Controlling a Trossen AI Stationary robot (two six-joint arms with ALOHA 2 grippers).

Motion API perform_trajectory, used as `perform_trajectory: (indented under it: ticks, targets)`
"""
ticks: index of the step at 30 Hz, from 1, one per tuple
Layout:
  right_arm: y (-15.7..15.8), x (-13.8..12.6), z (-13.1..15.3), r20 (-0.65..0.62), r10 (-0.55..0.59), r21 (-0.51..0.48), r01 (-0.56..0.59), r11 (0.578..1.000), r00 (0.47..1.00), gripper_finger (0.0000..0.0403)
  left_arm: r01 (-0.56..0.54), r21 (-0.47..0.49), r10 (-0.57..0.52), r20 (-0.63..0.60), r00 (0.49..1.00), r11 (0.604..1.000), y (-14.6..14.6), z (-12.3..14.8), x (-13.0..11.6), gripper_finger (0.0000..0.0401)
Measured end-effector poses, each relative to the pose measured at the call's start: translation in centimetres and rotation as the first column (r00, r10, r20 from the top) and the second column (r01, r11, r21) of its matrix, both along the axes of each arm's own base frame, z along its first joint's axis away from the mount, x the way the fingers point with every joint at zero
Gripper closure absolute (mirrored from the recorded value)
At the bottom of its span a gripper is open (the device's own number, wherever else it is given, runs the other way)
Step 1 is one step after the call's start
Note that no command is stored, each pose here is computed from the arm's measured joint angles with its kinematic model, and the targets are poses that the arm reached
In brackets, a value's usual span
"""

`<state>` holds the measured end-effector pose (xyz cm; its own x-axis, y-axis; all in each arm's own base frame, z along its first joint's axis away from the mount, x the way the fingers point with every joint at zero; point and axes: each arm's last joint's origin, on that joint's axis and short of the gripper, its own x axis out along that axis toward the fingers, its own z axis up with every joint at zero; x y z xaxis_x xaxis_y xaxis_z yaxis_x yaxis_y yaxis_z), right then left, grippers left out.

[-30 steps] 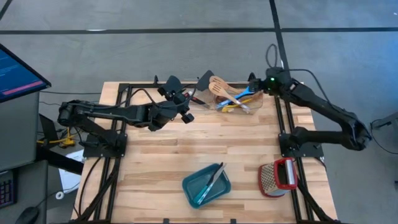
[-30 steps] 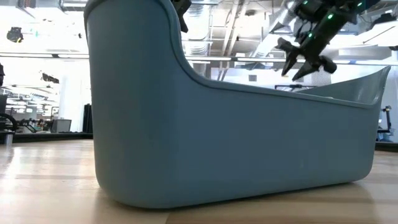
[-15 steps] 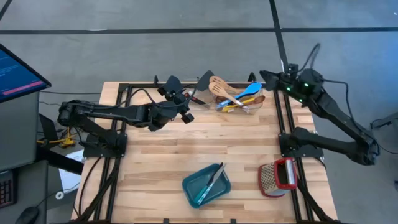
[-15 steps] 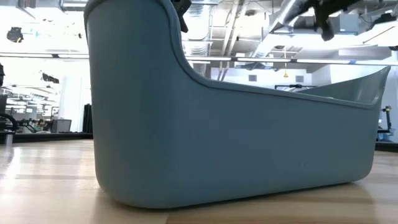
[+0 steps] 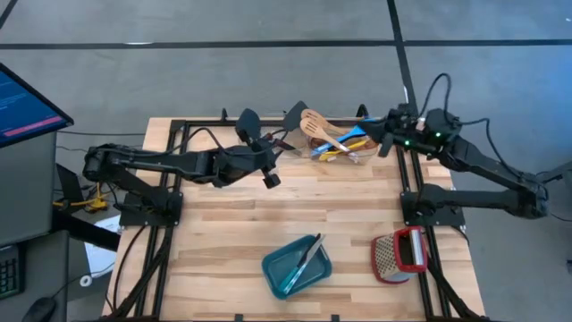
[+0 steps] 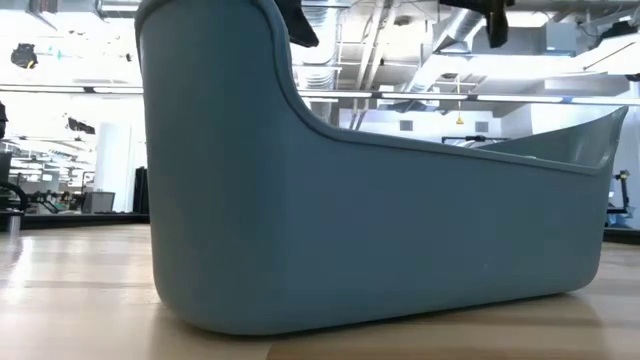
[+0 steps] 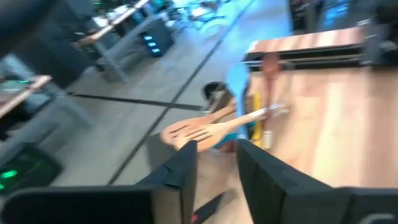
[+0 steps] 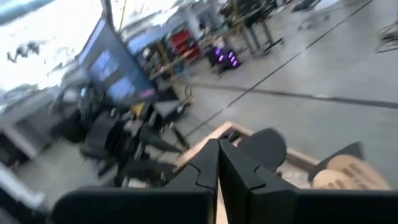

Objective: Pick & Place Kitchen Items
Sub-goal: Return to Home Position

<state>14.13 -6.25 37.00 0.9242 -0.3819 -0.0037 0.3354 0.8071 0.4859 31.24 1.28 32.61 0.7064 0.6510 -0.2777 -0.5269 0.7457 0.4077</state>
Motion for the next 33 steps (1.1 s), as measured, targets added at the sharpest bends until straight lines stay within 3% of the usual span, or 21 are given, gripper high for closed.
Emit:
perform_trajectory:
  ticks: [8, 13, 17, 23, 33]
  targets:
    - [1.6, 2.4, -0.9, -0.099, 0.145, -0.067, -0.152, 0.986, 0.984, 0.04, 0.195, -0.122, -0.18, 0.126, 0.976, 0.973, -0.7, 1.8, -1.2, 0.0389]
    - [2.9, 3.1, -1.2, -0.153, 0.217, -0.148, -0.239, 0.96, 0.964, 0.0401, 0.305, -0.114, -0.279, 0.2, 0.939, 0.945, -1.4, 4.2, -3.4, 0.0396]
    - [4.0, 3.0, -1.2, -0.201, 0.284, -0.268, -0.331, 0.905, 0.938, 0.0402, 0.348, -0.1, -0.315, 0.245, 0.917, 0.932, -1.9, 5.7, -5.4, 0.0399]
    - [4.9, 1.2, -0.4, -0.193, 0.314, -0.364, -0.365, 0.857, 0.93, 0.0402, 0.368, -0.08, -0.332, 0.286, 0.899, 0.926, -2.1, 7.4, -8.0, 0.0399]
    - [5.3, -4.2, 0.0, -0.179, 0.256, -0.376, -0.307, 0.874, 0.95, 0.0403, 0.365, -0.08, -0.336, 0.246, 0.909, 0.928, -1.8, 7.5, -13.0, 0.04]
